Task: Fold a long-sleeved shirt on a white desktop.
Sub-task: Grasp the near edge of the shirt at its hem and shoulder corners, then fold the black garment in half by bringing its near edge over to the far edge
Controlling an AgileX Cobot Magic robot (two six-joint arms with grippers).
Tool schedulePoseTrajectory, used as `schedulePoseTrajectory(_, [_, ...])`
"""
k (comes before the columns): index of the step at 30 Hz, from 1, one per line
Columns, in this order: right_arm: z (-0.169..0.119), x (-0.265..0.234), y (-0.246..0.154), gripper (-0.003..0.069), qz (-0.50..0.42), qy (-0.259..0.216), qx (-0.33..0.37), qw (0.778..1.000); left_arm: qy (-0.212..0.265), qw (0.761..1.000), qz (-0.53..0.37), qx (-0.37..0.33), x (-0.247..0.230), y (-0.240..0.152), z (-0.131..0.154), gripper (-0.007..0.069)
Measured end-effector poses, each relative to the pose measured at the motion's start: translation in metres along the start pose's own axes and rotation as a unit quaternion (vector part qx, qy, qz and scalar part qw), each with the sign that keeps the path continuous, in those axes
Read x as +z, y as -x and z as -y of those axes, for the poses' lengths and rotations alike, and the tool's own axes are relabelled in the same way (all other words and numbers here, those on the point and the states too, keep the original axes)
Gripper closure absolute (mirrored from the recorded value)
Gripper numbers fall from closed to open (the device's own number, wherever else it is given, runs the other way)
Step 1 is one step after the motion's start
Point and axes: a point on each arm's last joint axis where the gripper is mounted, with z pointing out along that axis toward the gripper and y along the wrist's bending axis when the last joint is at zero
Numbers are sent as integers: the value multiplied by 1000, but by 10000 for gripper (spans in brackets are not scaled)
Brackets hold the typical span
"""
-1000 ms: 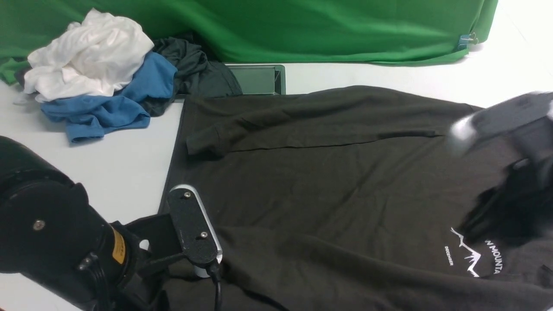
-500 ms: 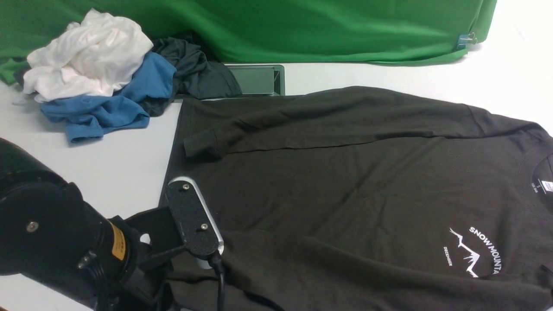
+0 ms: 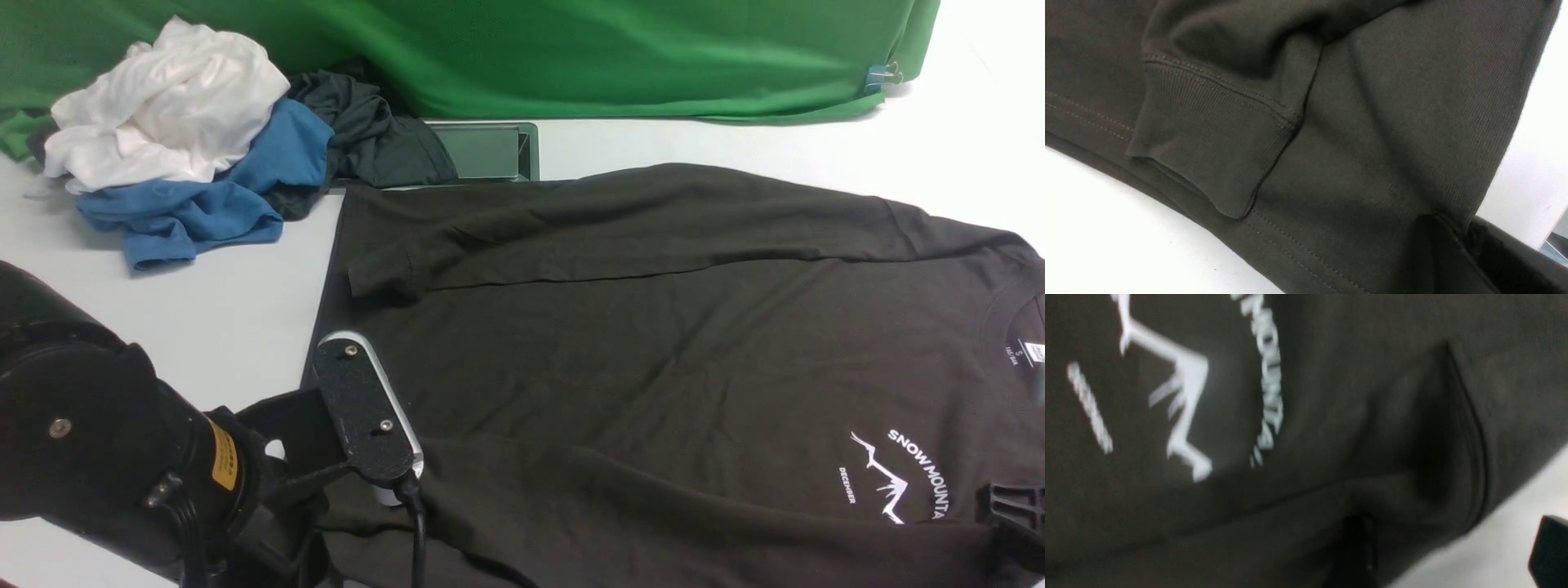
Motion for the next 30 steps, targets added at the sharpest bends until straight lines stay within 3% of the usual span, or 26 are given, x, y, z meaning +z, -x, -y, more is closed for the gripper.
schedulePoseTrajectory(9, [-4, 19, 10, 146, -7, -2, 2, 1000, 0, 1000, 1, 0, 0, 0, 0, 596])
schedulePoseTrajectory(13, [-6, 20, 12, 288, -8, 0, -4, 1000, -1, 1000, 1, -2, 0, 0, 0, 596])
schedulePoseTrajectory(14, [-6, 20, 12, 414, -9, 4, -15, 1000, -2, 1000, 1, -2, 0, 0, 0, 596])
schedulePoseTrajectory(15, [-6, 20, 12, 414, -9, 4, -17, 1000, -2, 1000, 1, -2, 0, 0, 0, 596])
schedulePoseTrajectory(16, [-7, 19, 12, 545, -11, 11, -23, 1000, -3, 1000, 0, -2, 0, 0, 0, 596])
schedulePoseTrajectory(17, [-8, 18, 11, 564, -11, 12, -26, 1000, -3, 1000, -1, -2, 0, 0, 1, 596])
schedulePoseTrajectory(30, [19, -50, -38, 586, -31, -24, -52, 998, -24, 1000, -3, -3, -25, -21, 16, 596])
